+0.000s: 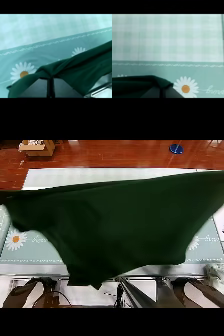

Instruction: Fold the shirts.

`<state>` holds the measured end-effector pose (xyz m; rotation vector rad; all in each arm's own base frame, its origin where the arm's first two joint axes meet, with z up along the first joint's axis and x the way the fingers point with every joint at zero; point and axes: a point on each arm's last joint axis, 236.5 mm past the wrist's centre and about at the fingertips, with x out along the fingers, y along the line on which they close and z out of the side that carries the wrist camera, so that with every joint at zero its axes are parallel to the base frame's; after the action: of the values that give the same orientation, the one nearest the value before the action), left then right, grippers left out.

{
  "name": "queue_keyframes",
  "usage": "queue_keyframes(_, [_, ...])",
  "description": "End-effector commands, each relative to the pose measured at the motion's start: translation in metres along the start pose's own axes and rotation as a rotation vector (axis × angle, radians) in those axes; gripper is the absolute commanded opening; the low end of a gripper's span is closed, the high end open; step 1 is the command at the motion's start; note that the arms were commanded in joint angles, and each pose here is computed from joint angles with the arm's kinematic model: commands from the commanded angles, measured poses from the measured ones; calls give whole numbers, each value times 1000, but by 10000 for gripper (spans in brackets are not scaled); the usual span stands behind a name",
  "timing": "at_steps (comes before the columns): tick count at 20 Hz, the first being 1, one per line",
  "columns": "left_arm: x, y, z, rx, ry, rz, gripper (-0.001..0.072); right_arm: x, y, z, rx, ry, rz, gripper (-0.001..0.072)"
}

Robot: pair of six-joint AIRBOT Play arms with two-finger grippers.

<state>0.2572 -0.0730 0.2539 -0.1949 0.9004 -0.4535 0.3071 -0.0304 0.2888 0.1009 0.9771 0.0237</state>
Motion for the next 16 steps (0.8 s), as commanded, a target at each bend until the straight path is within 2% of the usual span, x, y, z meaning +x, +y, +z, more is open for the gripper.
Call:
queue_keyframes(1, [83,33,25,-7,46,-61,27,112,-4,24,4,169,62,25])
queue_keyframes(6, [199,77,71,-77,45,-64,28,232,26,82,-33,54,106,25])
queue_keyframes(10, [257,104,95,-108,2,-35,28,287,33,113,50,-54,111,26])
queue_keyframes(16, [321,117,58,-156,127,-48,29,360,26,50,101,202,106,27])
